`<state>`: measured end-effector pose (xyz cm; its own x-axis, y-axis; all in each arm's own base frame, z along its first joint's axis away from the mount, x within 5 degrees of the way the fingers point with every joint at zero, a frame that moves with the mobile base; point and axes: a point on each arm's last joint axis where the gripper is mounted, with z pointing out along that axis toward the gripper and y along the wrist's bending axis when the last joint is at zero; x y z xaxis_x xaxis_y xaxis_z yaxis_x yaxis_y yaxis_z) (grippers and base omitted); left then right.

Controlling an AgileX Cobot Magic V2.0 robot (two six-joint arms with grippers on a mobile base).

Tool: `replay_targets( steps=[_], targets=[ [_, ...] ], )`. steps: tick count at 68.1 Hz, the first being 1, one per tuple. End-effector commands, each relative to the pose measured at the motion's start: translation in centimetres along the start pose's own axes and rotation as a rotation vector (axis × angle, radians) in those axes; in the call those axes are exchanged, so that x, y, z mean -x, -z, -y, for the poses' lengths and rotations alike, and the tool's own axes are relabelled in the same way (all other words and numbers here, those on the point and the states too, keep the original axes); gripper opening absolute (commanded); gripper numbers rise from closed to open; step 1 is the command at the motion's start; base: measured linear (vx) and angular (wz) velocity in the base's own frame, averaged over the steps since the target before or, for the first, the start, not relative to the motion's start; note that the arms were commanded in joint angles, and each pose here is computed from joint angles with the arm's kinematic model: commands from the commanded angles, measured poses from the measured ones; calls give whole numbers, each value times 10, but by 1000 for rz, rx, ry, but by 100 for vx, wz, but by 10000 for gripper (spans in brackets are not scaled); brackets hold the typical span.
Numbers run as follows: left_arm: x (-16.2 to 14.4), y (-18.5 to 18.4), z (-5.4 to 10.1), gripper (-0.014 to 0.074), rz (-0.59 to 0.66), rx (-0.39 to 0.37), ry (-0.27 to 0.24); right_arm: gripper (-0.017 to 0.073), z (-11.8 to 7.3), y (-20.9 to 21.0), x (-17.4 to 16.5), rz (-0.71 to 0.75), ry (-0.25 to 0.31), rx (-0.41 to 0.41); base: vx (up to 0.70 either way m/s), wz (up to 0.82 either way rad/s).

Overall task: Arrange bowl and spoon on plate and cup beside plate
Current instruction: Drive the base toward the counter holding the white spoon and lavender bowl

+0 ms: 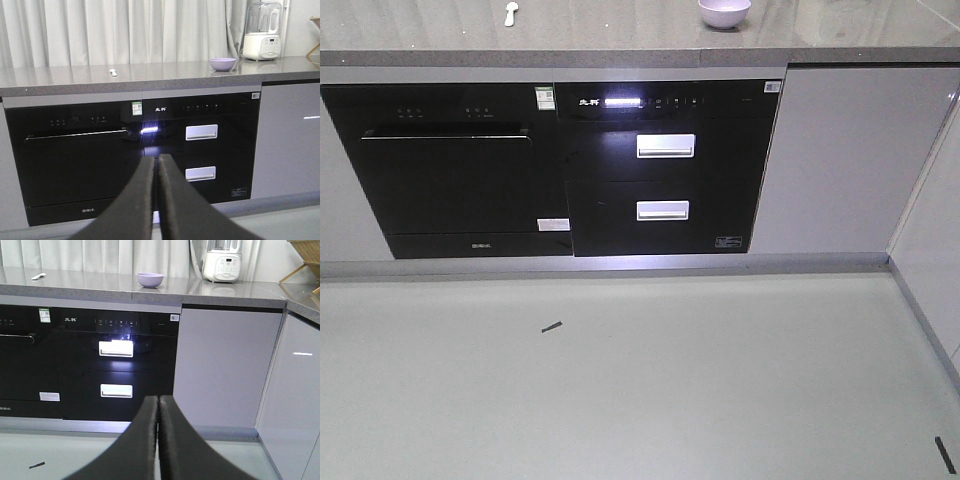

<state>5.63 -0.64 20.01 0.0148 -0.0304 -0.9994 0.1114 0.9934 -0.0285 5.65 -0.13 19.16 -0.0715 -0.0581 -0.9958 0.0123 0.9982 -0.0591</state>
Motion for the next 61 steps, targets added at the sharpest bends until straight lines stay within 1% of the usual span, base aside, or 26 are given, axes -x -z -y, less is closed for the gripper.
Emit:
replay_targets(
  steps=[1, 61],
  targets=[
    [17, 2, 0, -6, 107, -3, 12, -4, 0, 1, 6, 83, 15, -3, 20, -2],
    [17, 2, 0, -6, 107, -3, 12, -4, 0, 1, 6, 83, 15, -3, 19, -3]
  ],
)
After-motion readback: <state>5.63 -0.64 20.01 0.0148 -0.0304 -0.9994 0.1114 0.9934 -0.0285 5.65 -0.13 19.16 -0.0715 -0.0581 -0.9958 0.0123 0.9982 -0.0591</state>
